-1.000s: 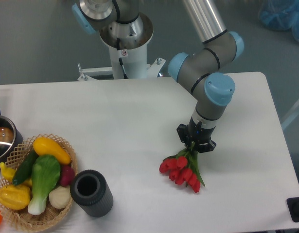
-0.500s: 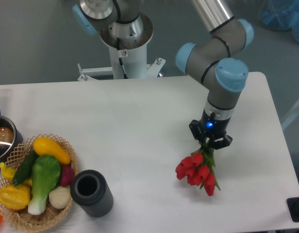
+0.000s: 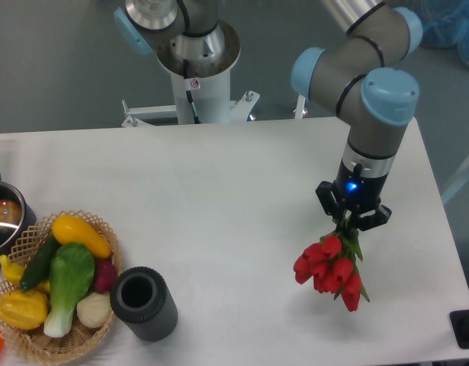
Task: Pick up the flowers from the table
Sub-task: 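Lift the gripped tulip bunch up off the table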
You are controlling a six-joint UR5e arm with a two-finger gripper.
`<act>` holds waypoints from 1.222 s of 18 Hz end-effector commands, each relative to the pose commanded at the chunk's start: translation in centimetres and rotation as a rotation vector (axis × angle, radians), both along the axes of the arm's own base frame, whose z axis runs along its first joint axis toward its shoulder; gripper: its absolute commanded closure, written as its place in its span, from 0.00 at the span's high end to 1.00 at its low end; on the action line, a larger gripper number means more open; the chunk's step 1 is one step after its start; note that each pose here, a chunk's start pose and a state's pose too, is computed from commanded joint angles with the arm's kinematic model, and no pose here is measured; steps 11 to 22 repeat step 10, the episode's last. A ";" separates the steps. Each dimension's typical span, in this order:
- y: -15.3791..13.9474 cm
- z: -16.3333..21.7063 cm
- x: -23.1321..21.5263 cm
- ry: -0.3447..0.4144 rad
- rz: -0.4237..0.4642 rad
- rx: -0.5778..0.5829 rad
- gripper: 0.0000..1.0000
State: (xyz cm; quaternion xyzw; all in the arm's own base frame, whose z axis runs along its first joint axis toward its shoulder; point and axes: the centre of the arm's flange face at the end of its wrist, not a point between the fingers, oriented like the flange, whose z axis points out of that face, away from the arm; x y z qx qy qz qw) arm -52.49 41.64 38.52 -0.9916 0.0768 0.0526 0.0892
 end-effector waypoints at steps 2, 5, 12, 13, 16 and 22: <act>0.1 1.2 -0.1 0.005 -0.052 -0.010 0.00; -0.1 2.4 0.1 0.023 -0.072 -0.009 0.00; -1.1 3.9 0.7 0.039 -0.099 -0.034 0.00; -1.1 3.9 0.7 0.039 -0.099 -0.034 0.00; -1.1 3.9 0.7 0.039 -0.099 -0.034 0.00; -1.1 3.9 0.7 0.039 -0.099 -0.034 0.00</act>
